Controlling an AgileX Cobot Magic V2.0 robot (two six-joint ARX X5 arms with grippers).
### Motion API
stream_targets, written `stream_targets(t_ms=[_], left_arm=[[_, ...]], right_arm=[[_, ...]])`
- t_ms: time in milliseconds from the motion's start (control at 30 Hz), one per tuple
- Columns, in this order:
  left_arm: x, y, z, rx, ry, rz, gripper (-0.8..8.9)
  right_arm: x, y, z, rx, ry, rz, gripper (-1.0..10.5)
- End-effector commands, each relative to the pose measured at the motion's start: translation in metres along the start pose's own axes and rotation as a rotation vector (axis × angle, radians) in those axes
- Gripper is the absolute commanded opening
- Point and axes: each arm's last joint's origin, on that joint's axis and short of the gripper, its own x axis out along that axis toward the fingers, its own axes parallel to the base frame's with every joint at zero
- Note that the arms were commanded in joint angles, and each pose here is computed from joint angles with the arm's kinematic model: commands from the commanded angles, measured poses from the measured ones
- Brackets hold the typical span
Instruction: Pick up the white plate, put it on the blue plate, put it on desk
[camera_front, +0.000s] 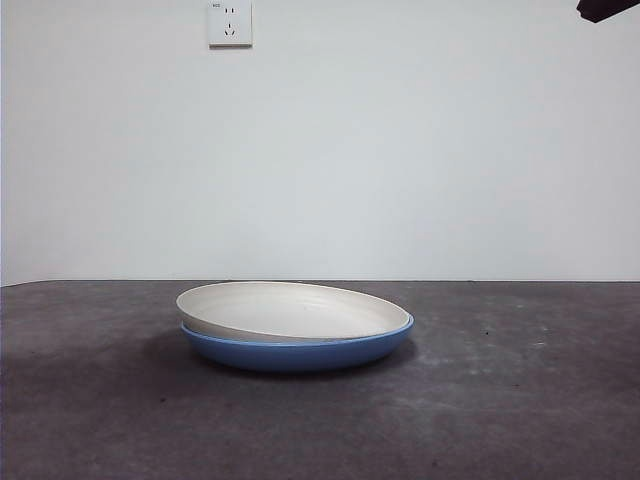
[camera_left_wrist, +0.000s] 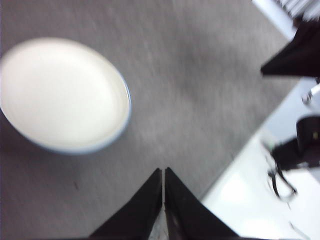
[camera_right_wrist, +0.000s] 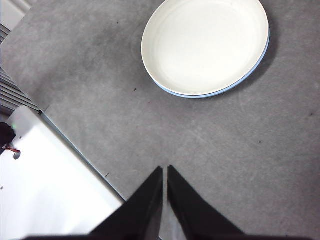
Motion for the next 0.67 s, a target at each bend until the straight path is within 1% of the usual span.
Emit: stream_targets(t_ms=[33, 133, 233, 300, 367, 433, 533, 667], left_arm=[[-0.019, -0.001, 0.009, 0.083, -0.167, 0.056, 0.10], [-0.043, -0.001, 0.014, 0.183, -0.387, 0.193, 0.09], [-0.064, 0.000, 0.012, 0.271, -0.605, 0.398, 0.09], [-0.072, 0.003, 0.004, 0.310, -0.726, 0.540, 0.10], [-0.074, 0.008, -0.009, 0.320, -0.818, 0.664, 0.09], [-0.071, 0.015, -0.027, 0.305, -0.874, 0.768, 0.10], [-0.058, 0.028, -0.054, 0.269, -0.889, 0.870, 0.09], [-0.036, 0.048, -0.089, 0.226, -0.837, 0.926, 0.10]], right_arm=[[-0.002, 0.003, 0.005, -0.025, -0.017, 0.008, 0.1], [-0.002, 0.003, 0.005, -0.025, -0.017, 0.008, 0.1], [-0.002, 0.003, 0.005, -0.025, -0.017, 0.009, 0.1], [-0.002, 0.003, 0.005, -0.025, -0.017, 0.009, 0.1], [-0.002, 0.003, 0.005, -0.025, -0.017, 0.008, 0.1], [-0.002, 0.003, 0.005, -0.025, -0.017, 0.009, 0.1], [-0.002, 0.003, 0.005, -0.025, -0.017, 0.009, 0.1], [-0.002, 0.003, 0.005, -0.025, -0.017, 0.009, 0.1]])
